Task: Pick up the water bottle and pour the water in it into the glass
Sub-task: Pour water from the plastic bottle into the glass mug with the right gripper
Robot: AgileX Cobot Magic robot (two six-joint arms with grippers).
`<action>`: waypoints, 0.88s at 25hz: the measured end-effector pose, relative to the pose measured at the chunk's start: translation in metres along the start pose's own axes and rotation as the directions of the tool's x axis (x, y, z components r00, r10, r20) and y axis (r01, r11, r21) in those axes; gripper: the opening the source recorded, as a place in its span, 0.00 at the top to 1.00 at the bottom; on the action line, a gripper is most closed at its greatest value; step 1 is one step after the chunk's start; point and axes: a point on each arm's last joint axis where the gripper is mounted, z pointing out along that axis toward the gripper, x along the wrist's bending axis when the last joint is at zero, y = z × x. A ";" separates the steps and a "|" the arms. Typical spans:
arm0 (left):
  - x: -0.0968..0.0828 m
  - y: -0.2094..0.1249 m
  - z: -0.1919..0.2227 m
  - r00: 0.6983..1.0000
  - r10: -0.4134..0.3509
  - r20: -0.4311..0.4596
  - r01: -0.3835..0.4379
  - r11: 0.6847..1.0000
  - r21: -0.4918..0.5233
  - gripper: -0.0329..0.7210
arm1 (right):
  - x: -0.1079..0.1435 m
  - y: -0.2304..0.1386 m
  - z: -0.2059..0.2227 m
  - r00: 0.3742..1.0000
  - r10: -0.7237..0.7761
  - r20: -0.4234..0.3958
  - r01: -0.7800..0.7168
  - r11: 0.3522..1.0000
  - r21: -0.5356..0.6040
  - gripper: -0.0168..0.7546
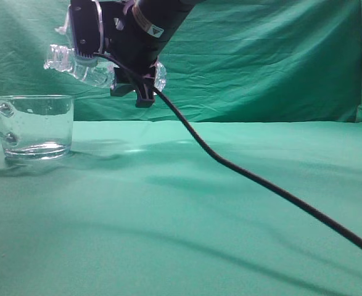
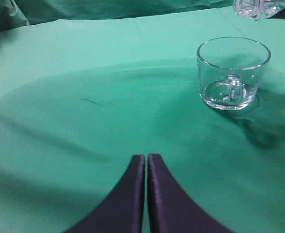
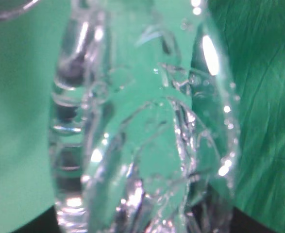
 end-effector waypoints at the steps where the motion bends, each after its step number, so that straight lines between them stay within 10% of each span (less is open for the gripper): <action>1: 0.000 0.000 0.000 1.000 0.000 0.000 0.000 1.000 0.000 0.96 | 0.000 0.000 0.000 1.000 -0.013 0.001 0.013 1.000 0.000 0.57; 22: 0.000 0.000 0.000 1.000 0.000 0.000 0.000 1.000 0.000 0.96 | -0.003 -0.002 0.000 0.997 -0.073 0.022 0.072 0.997 0.023 0.57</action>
